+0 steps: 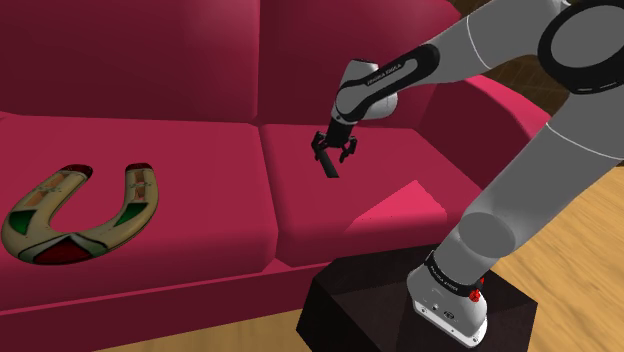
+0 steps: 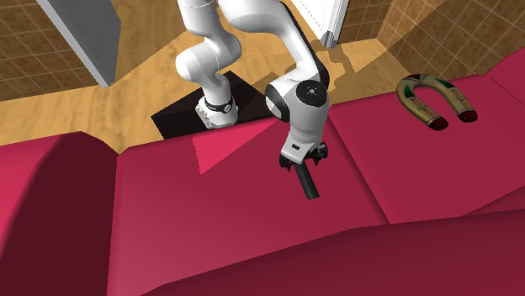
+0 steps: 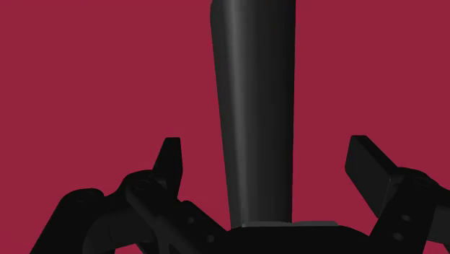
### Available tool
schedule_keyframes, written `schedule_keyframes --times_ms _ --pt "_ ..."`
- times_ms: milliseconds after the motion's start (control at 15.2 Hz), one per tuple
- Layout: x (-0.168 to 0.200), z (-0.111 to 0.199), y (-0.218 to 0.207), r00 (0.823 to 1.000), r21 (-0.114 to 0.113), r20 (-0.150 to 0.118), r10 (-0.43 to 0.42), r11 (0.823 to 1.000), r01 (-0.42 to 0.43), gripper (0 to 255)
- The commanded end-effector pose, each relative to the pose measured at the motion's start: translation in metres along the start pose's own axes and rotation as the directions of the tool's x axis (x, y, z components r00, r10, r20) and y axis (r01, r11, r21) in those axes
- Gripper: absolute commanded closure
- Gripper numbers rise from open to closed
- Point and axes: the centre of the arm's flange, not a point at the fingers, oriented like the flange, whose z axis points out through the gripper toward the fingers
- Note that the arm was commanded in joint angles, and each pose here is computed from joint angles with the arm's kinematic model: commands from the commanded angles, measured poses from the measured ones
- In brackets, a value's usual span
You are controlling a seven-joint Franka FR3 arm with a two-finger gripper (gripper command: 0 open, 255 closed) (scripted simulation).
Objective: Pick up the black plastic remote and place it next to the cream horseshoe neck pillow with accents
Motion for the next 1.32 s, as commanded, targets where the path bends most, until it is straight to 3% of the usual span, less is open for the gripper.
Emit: schedule_keyframes --times_ms 0,528,594,1254 --pt "-0.0004 0.0092 0.0013 1.000 0.000 0.000 0.000 1.000 0.000 0" --pt "-0.0004 0.0092 0.0013 1.000 0.000 0.000 0.000 1.000 0.000 0" --pt "-0.0004 0.0092 0.0013 1.000 0.000 0.000 0.000 1.000 0.000 255" --pt "-0.0005 0.0040 0.0009 1.000 0.000 0.000 0.000 1.000 0.000 255"
